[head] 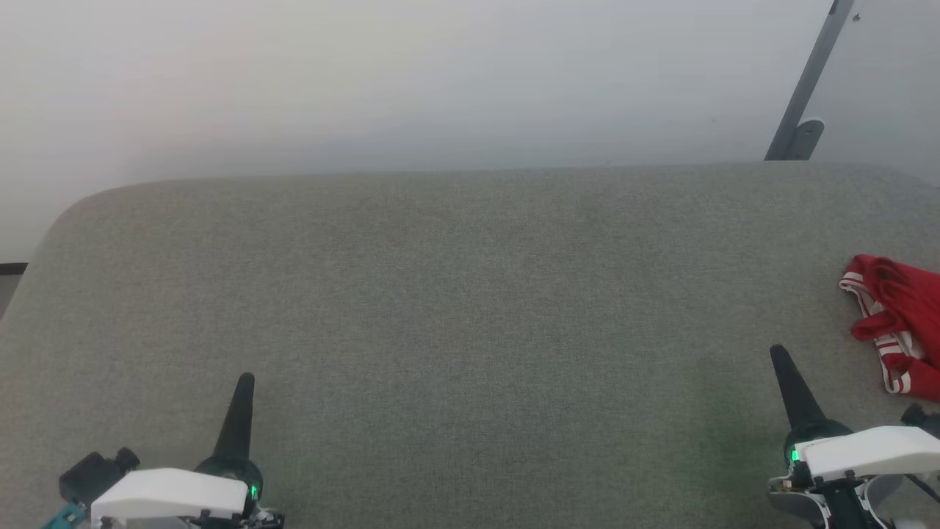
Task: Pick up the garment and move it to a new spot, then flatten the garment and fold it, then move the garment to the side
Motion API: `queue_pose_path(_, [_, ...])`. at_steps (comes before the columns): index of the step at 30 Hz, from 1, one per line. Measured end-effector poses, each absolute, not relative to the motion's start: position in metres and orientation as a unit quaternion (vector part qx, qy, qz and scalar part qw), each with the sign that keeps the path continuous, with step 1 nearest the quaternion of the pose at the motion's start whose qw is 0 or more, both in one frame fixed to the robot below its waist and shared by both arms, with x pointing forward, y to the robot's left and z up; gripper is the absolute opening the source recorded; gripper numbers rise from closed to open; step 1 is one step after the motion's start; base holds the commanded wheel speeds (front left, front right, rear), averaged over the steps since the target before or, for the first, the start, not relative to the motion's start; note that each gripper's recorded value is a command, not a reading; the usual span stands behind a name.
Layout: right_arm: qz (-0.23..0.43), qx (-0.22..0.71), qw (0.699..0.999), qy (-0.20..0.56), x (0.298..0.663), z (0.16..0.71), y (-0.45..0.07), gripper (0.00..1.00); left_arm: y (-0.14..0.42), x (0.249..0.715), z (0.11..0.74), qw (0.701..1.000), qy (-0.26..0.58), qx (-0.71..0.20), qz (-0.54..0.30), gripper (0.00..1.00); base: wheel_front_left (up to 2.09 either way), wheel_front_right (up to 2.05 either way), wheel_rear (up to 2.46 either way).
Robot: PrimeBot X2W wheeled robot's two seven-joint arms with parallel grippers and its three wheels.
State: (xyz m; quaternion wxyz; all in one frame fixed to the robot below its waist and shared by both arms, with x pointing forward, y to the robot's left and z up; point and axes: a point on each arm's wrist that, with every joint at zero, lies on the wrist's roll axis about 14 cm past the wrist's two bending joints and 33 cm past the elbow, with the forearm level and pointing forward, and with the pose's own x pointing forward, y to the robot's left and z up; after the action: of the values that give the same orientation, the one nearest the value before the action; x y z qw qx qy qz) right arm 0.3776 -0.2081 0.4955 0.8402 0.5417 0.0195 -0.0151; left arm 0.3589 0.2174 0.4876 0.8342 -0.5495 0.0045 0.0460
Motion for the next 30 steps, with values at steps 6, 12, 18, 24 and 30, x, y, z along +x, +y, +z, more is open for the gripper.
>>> queue_pose_path(6, [-0.015,0.565,0.824,0.019,0.379,0.496,-0.207,0.0,0.216,0.362,0.489,0.819,0.005,-0.573,0.042,0.0,0.0,0.0,0.0])
queue_pose_path(12, [-0.014,0.587,0.809,0.016,0.381,0.498,-0.206,0.0,0.213,0.367,0.493,0.806,0.003,-0.591,0.036,0.0,0.0,0.0,0.0])
queue_pose_path(18, [-0.013,0.607,0.794,0.015,0.381,0.498,-0.206,0.0,0.212,0.37,0.493,0.791,0.005,-0.611,0.033,0.0,0.0,0.0,0.0])
queue_pose_path(24, [-0.012,0.626,0.78,0.013,0.382,0.499,-0.204,0.0,0.21,0.373,0.494,0.776,0.005,-0.63,0.029,0.0,0.0,0.0,0.0])
queue_pose_path(30, [-0.009,0.644,0.765,0.01,0.384,0.501,-0.203,0.0,0.207,0.377,0.497,0.762,0.005,-0.647,0.023,0.0,0.0,0.0,0.0])
